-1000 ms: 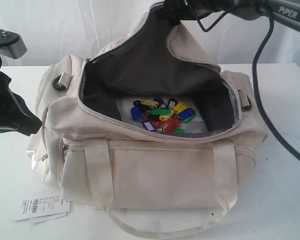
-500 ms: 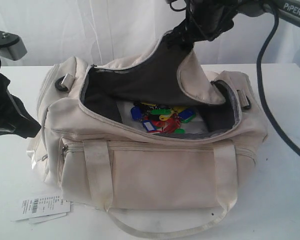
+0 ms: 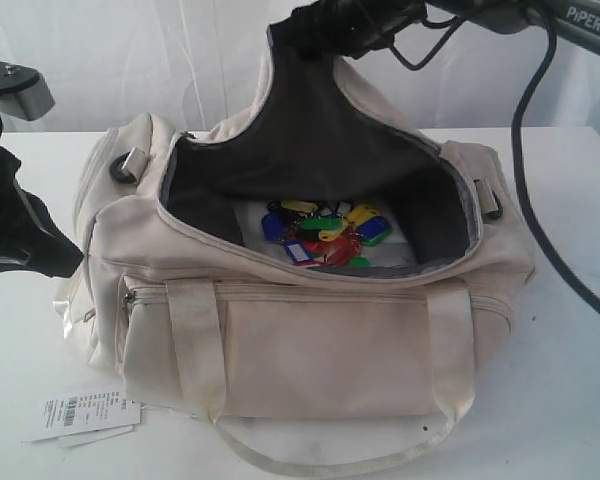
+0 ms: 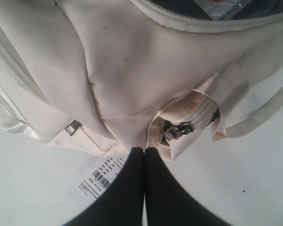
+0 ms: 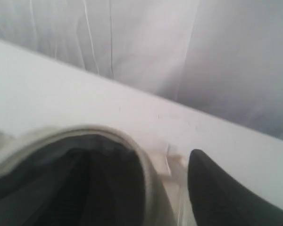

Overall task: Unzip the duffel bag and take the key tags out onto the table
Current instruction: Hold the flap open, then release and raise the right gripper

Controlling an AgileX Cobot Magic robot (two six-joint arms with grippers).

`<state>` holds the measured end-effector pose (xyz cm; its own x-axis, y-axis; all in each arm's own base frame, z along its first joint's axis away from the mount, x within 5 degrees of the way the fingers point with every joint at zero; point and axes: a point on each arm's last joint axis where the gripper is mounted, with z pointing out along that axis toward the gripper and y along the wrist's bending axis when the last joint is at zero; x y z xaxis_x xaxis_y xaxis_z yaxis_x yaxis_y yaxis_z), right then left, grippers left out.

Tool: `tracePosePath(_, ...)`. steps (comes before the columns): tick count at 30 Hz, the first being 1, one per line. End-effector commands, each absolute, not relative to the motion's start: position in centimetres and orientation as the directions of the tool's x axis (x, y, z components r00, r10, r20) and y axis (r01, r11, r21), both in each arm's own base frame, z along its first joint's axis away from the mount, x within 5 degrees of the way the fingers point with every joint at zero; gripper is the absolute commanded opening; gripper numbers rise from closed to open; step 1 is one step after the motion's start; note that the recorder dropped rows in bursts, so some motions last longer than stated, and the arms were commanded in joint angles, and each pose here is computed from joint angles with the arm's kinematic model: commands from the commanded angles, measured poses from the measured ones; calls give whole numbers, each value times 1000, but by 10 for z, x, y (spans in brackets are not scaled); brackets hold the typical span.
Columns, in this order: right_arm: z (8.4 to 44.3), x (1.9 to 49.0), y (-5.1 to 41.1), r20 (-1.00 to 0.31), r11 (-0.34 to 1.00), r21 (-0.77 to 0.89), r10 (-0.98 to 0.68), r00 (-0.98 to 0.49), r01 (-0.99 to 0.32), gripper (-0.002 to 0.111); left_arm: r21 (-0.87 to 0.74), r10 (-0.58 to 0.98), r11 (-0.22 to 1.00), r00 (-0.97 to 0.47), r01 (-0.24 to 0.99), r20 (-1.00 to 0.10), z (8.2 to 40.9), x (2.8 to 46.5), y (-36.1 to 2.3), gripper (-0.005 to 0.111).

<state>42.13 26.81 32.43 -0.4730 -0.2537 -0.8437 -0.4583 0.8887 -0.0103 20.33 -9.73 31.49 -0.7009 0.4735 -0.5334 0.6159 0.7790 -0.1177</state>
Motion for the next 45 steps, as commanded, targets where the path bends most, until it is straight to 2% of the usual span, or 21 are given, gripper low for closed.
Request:
tracePosePath(1,330,450,249,-898,929,114,-56,-437,-353,52,-130,472,773,-699,621,-536,318,200,-99,0)
tracePosePath(4,317,464,232,-840,942,192,13,-543,-274,53,-130,472,773,-699,621,-536,318,200,-99,0)
tracePosePath(9,321,460,229,-785,902,269,2,-619,-338,58,-131,473,772,-700,622,-535,318,200,-99,0)
tracePosePath(15,350,441,221,-789,896,200,-92,-607,-396,58,-133,475,771,-702,623,-531,318,200,-99,0)
tracePosePath(19,354,426,215,-723,890,139,-209,-659,-435,58,-133,475,771,-702,623,-531,318,200,-99,0)
tracePosePath(23,358,414,209,-656,889,136,-249,-713,-437,56,-133,475,771,-702,623,-531,318,200,-99,0)
tracePosePath(28,362,393,210,-555,827,166,-372,-744,-537,38,-139,471,771,-703,622,-533,318,199,-99,0)
tracePosePath(32,364,378,226,-559,727,253,-429,-710,-638,5,-141,470,771,-704,621,-533,318,199,-99,0)
tracePosePath(33,364,372,232,-563,699,262,-450,-694,-666,0,-141,470,771,-704,621,-533,318,199,-99,0)
tracePosePath(37,350,357,249,-523,666,230,-530,-667,-709,0,-142,471,770,-705,622,-531,318,199,-99,0)
tracePosePath(40,325,356,252,-443,690,122,-606,-661,-714,0,-142,472,770,-705,622,-529,318,199,-99,0)
tracePosePath(43,305,366,245,-379,746,0,-617,-690,-666,0,-142,472,770,-705,622,-529,318,199,-99,0)
tracePosePath(45,303,379,238,-419,794,-104,-581,-698,-599,0,-142,472,770,-705,622,-529,318,199,-99,0)
